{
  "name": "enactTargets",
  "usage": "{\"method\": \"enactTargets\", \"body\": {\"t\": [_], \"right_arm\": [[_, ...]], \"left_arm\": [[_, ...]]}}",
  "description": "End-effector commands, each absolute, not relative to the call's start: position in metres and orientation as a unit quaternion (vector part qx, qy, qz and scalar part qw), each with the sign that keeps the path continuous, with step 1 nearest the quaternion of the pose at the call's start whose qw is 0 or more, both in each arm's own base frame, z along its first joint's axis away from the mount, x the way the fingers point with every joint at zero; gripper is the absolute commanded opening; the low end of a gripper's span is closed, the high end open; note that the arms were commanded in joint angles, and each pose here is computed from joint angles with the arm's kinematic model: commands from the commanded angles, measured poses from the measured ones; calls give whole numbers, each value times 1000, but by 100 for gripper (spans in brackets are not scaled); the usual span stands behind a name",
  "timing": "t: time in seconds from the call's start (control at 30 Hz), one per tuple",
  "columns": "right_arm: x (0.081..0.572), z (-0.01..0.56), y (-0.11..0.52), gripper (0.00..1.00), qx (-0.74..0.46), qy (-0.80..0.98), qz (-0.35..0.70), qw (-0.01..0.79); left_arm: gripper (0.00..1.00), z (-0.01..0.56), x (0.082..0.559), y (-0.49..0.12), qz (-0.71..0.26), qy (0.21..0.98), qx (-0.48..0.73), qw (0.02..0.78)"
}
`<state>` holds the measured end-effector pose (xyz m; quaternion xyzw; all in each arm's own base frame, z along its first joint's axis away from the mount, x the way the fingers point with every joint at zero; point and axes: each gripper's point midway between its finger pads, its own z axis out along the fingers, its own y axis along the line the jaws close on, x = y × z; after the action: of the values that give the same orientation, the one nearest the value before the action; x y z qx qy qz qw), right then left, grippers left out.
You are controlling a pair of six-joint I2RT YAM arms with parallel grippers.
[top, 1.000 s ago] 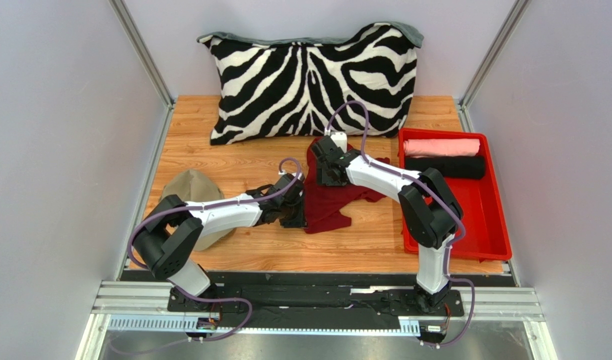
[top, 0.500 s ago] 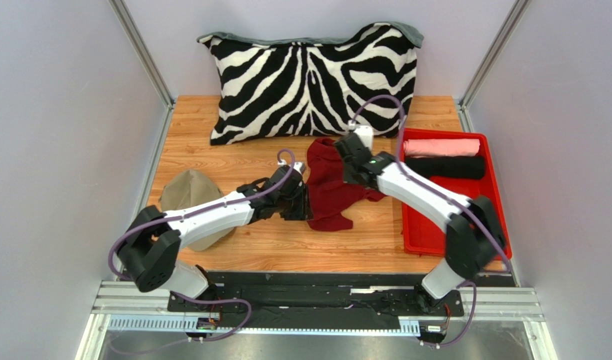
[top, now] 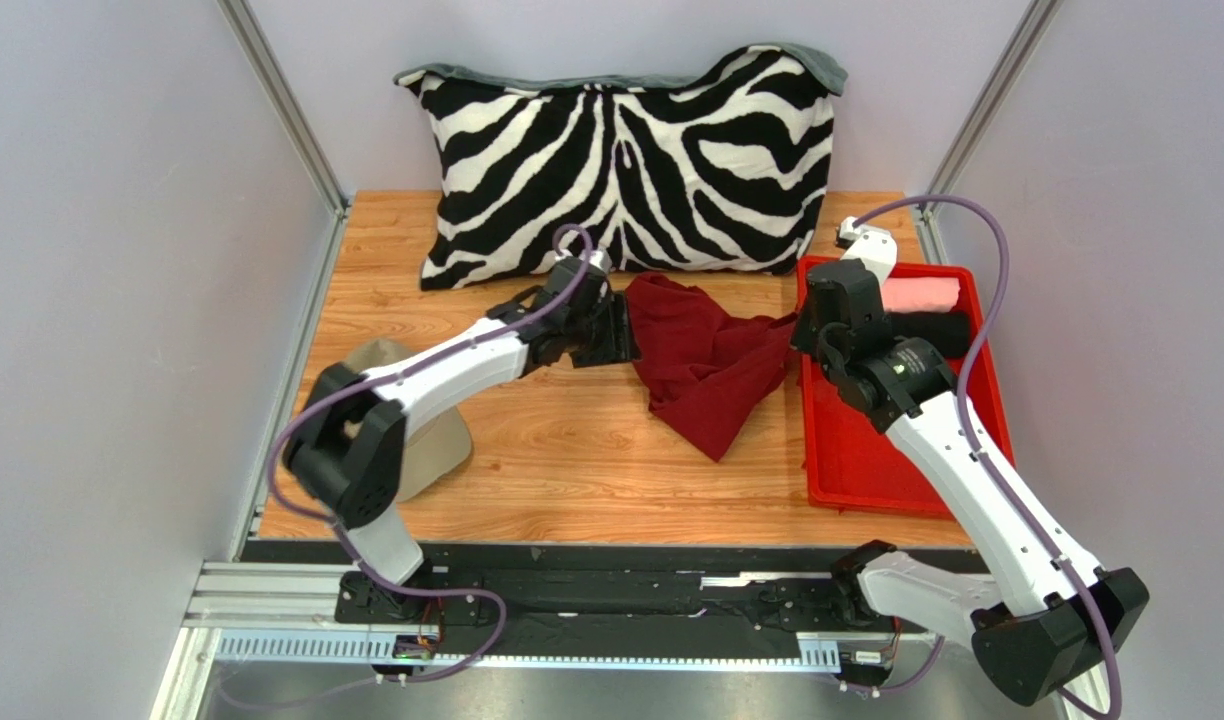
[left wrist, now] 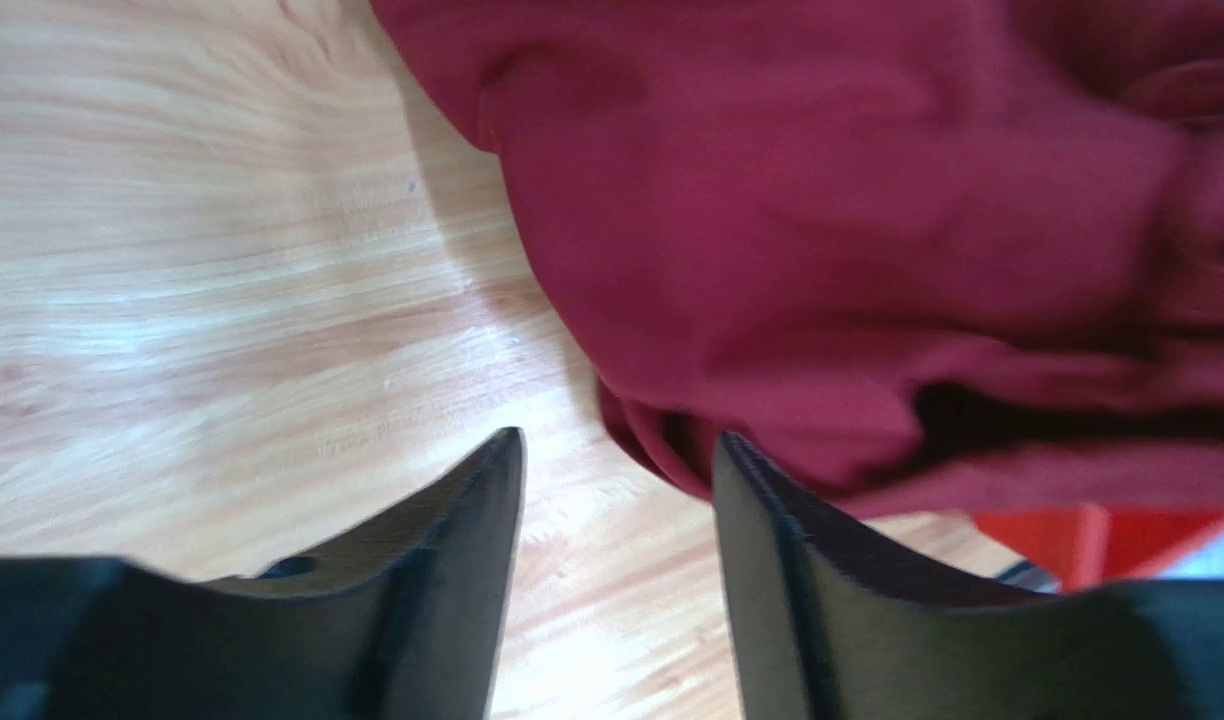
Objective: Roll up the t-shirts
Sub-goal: Flatten out the T-shirt at the center of the board.
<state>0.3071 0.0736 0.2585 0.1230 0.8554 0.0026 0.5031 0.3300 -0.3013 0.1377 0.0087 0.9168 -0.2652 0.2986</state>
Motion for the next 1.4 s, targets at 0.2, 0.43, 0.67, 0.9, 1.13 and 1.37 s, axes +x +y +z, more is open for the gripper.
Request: {"method": "enactTargets", "body": {"t": [0.2, 0.43, 0.67, 0.9, 1.13, 1.37], "right_arm": [[305, 293, 71, 0, 105, 843, 3, 527], [318, 333, 82, 0, 97, 827, 32, 553], [324, 410, 118, 0, 44, 786, 131, 603], [331, 494, 151, 0, -2, 725, 218, 654], [356, 537, 152, 0, 15, 695, 239, 678], [391, 414, 122, 0, 93, 766, 237, 590]], "left_arm": [[71, 90, 353, -351, -300, 922, 5, 246], [30, 82, 360, -371, -317, 918, -19, 237], [0, 176, 370, -295, -241, 898, -44, 365], [0, 343, 341, -177, -205, 820, -68, 530], [0, 427, 324, -158, -190, 785, -20, 590], [0, 346, 310, -228, -305, 830, 34, 466]]}}
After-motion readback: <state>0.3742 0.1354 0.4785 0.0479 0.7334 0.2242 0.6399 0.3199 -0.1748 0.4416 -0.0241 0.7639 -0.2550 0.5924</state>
